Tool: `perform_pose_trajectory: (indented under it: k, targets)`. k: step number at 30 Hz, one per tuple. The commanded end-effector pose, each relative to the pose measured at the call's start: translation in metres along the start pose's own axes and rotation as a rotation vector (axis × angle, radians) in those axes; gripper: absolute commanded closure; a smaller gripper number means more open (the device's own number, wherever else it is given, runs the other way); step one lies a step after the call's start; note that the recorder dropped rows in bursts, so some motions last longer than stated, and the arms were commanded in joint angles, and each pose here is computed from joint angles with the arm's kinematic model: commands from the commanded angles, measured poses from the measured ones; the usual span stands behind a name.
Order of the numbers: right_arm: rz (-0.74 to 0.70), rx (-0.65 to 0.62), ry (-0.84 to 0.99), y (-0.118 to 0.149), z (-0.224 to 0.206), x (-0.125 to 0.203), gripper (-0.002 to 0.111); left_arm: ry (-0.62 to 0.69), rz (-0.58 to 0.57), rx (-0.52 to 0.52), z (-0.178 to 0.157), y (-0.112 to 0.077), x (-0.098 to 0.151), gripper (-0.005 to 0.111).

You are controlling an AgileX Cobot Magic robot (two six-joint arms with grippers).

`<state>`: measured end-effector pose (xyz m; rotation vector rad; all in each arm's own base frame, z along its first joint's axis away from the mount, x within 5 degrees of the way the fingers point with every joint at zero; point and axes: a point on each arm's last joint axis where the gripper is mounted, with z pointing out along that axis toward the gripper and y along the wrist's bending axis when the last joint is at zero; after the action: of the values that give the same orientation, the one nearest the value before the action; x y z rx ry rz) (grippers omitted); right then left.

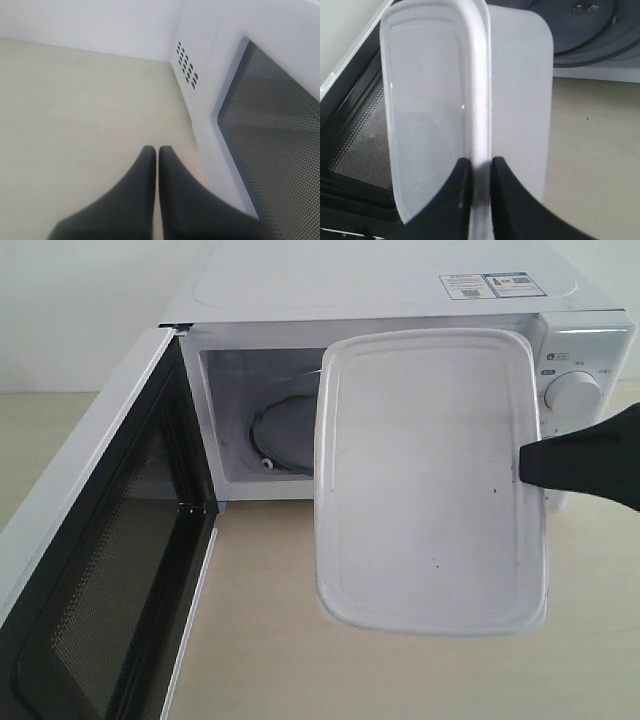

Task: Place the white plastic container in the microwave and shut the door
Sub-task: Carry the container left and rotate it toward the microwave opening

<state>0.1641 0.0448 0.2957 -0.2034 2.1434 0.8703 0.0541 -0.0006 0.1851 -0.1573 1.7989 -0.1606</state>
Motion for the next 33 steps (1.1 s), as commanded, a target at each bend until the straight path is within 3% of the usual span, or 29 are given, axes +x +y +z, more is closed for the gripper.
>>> perform_pose_trajectory:
  k: [1, 11, 22, 33]
  targets:
    - [0.027, 0.029, -0.021, -0.001, -0.001, 0.0, 0.109, -0.005, -0.006, 0.001, 0.0, 0.0, 0.0, 0.103]
    - [0.061, 0.076, -0.048, 0.015, 0.016, 0.02, 0.109, -0.005, -0.006, 0.001, 0.0, 0.0, 0.0, 0.103]
    - [0.219, 0.103, -0.142, 0.028, 0.036, 0.05, 0.109, -0.005, -0.006, 0.001, 0.0, 0.0, 0.0, 0.103]
    - [0.469, 0.084, -0.317, 0.005, 0.038, 0.079, 0.109, -0.005, -0.006, 0.001, 0.0, 0.0, 0.0, 0.103]
